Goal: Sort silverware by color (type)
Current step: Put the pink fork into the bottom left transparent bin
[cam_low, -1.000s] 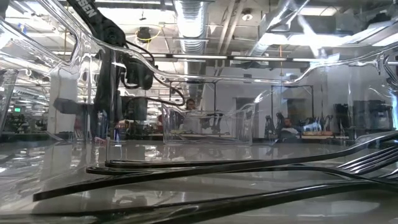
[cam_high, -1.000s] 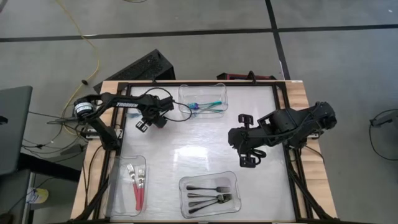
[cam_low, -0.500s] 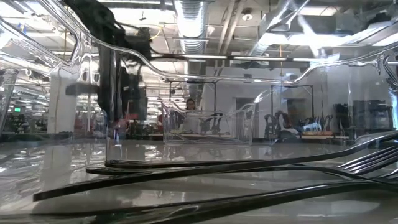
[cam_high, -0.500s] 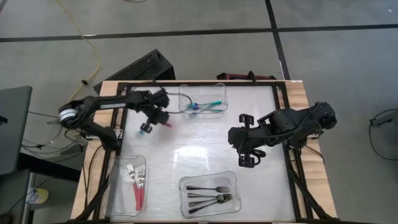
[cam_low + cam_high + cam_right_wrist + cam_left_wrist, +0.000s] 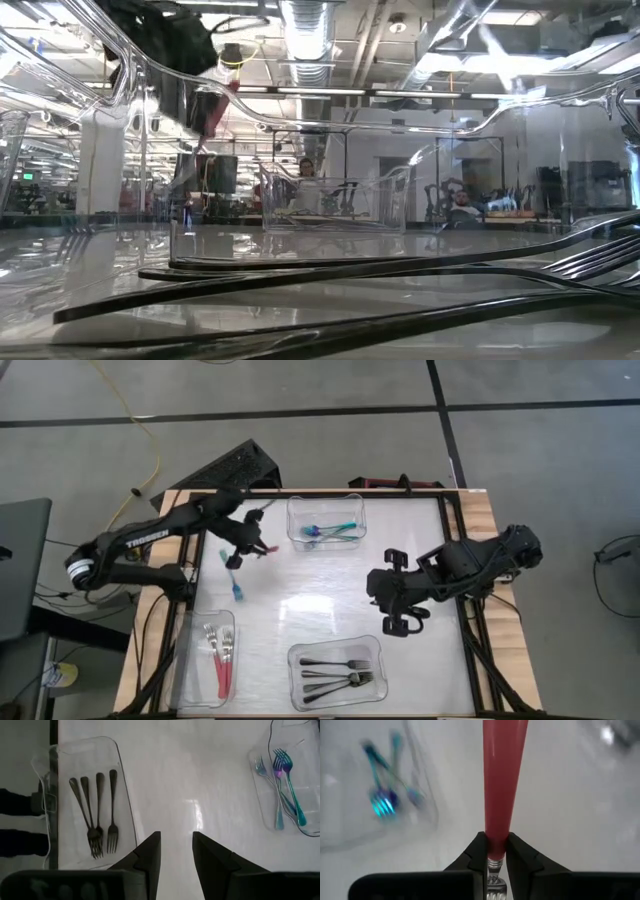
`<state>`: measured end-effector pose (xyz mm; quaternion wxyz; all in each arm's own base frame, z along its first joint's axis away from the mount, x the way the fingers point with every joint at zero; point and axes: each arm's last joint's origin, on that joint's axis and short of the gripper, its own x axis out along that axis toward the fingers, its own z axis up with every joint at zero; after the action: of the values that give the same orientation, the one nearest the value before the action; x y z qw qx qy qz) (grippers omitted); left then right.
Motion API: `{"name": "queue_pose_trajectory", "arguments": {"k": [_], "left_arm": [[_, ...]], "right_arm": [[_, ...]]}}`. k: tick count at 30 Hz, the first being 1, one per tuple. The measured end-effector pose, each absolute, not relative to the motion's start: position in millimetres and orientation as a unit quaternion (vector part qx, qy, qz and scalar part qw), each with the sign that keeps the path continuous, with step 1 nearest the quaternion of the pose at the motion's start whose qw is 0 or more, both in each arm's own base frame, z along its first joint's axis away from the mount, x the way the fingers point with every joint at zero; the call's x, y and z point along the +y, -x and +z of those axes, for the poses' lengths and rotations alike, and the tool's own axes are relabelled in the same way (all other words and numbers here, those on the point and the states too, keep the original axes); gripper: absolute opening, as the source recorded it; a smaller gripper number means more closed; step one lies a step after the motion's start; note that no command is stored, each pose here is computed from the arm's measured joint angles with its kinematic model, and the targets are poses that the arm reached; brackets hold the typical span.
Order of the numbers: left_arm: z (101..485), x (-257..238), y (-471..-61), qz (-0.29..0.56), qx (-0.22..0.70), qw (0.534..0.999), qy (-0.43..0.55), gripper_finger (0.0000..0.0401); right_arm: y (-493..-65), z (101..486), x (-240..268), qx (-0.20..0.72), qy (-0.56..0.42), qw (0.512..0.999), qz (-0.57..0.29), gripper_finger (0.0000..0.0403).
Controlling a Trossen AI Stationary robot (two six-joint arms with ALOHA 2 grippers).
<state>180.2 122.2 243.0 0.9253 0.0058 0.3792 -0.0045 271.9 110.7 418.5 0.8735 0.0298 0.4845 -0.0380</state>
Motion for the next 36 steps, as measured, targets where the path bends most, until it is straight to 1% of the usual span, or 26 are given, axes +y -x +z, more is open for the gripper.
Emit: {"name": "queue_pose_trajectory", "arguments": {"k": [3,6,9,11,12,14,16,21,24,27,30,32,36], "left_arm": [[254.6,121.1,-182.9,-0.005,0.295,0.955,0.040,0.0025],[268.3,119.0,-187.4,-0.024,0.197,0.974,0.113,0.0025],[283.3,110.4,-189.4,-0.062,0.144,0.966,0.204,0.0025],[291.1,98.2,-187.3,-0.118,0.138,0.951,0.248,0.0025],[295.6,89.7,-185.5,-0.154,0.136,0.945,0.253,0.0025],[305.1,67.5,-180.5,-0.221,0.134,0.935,0.242,0.0025],[314.1,42.4,-173.9,-0.271,0.128,0.930,0.215,0.0025],[331.1,-12.9,-151.3,-0.340,0.089,0.927,0.131,0.0025],[339.7,-35.3,-133.6,-0.360,0.071,0.926,0.091,0.0025],[346.6,-49.8,-117.1,-0.360,0.102,0.926,0.047,0.0025],[348.8,-60.2,-105.4,-0.358,0.170,0.918,0.007,0.0025],[349.4,-67.7,-101.9,-0.357,0.212,0.910,-0.018,0.0025],[346.2,-89.4,-102.9,-0.379,0.259,0.887,-0.059,0.0025]], "right_arm": [[-273.9,419.9,111.5,0.471,-0.038,0.880,-0.046,0.0134],[-276.9,421.8,112.6,0.455,-0.045,0.888,-0.043,0.0134],[-278.2,422.8,113.1,0.448,-0.049,0.892,-0.041,0.0134],[-278.8,423.2,113.4,0.444,-0.050,0.894,-0.040,0.0134],[-278.8,423.3,113.6,0.443,-0.050,0.894,-0.040,0.0134],[-278.9,423.3,113.3,0.443,-0.049,0.894,-0.042,0.0134],[-279.4,423.5,112.0,0.437,-0.039,0.897,-0.052,0.0134],[-291.7,420.4,102.7,0.406,-0.023,0.910,-0.074,0.0134],[-302.0,413.4,94.9,0.395,-0.034,0.914,-0.086,0.0134],[-309.7,406.7,87.1,0.388,-0.048,0.915,-0.095,0.0134],[-318.1,394.1,81.7,0.387,-0.073,0.914,-0.101,0.0134],[-321.8,389.5,79.5,0.384,-0.097,0.912,-0.106,0.0134],[-324.7,389.0,78.2,0.375,-0.143,0.910,-0.104,0.0134]]}}
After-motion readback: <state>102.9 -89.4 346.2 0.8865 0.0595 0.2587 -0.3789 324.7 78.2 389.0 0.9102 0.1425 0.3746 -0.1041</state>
